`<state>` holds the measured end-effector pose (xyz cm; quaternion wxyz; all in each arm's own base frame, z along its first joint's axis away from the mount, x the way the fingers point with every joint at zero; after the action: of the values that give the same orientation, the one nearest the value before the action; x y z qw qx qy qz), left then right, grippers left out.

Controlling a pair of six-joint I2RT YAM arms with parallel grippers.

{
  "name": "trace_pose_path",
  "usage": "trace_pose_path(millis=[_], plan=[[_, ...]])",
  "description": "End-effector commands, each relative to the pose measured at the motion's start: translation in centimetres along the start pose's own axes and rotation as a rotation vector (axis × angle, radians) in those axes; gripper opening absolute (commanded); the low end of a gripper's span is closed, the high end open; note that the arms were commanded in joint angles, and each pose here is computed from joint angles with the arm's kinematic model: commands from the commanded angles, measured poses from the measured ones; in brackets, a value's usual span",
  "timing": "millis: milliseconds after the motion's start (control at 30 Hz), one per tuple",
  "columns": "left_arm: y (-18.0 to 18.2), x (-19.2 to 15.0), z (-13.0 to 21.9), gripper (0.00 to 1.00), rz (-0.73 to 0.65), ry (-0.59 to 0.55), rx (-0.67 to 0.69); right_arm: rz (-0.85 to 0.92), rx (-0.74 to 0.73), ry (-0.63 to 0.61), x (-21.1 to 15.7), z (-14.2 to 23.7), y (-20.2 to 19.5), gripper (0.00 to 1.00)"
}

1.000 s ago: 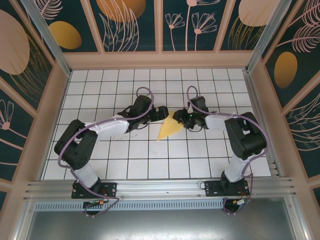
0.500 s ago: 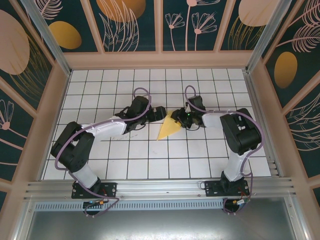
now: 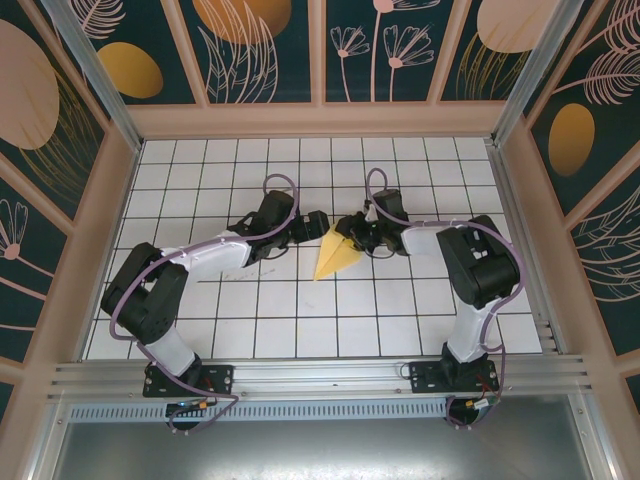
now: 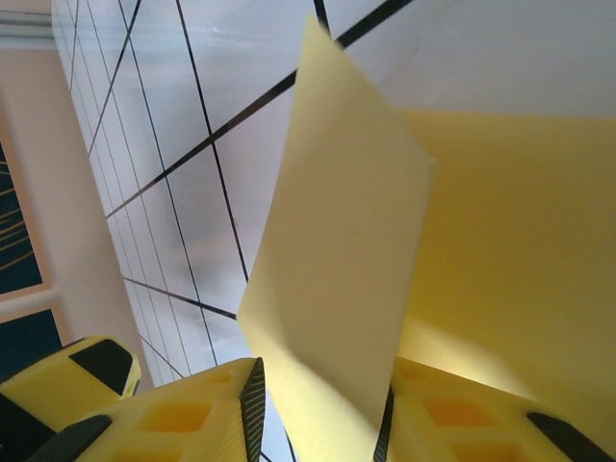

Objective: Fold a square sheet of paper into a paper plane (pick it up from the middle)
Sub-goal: Turn over the paper at the center of the table.

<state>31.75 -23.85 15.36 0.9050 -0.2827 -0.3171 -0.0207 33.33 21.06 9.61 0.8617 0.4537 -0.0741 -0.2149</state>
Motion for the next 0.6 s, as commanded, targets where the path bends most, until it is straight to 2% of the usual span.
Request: trace_pose_path(millis=[0,233,367,567], plan=[[0.8,-0.3,0.0,0.96,0.027,0.018,0.021,0.003,-0.003,0.032,-1.0,-0.8,-0.7,0.34],[1.1,-0.3,0.2,0.98,0.044,0.016,0.018,0.020,-0.017,0.056,-1.7,-1.7,-1.3,0.26],[0.9,0.0,0.8,0.99,0.057,0.024,-0.005,0.051,-0.014,0.007,-1.4,-0.9,-0.9,0.10],[-1.2,1.2,2.8,0.98,0.060,0.028,-0.136,0.210,0.160,-0.068,-0.1,2.9,3.3,0.03]])
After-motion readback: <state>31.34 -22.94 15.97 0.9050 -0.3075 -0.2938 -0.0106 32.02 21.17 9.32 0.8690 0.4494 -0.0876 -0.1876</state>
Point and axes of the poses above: each hand's point on the last joint's axis, 136 mm out from that joint toward the fingers, its own z axis back along the fingers, its own y axis along the line the jaws close on, x = y × z, the point moved 8 cm from there along z, back along the fingers, and after that the axes turned 9 degrees about -z, right-handed, at the moved point
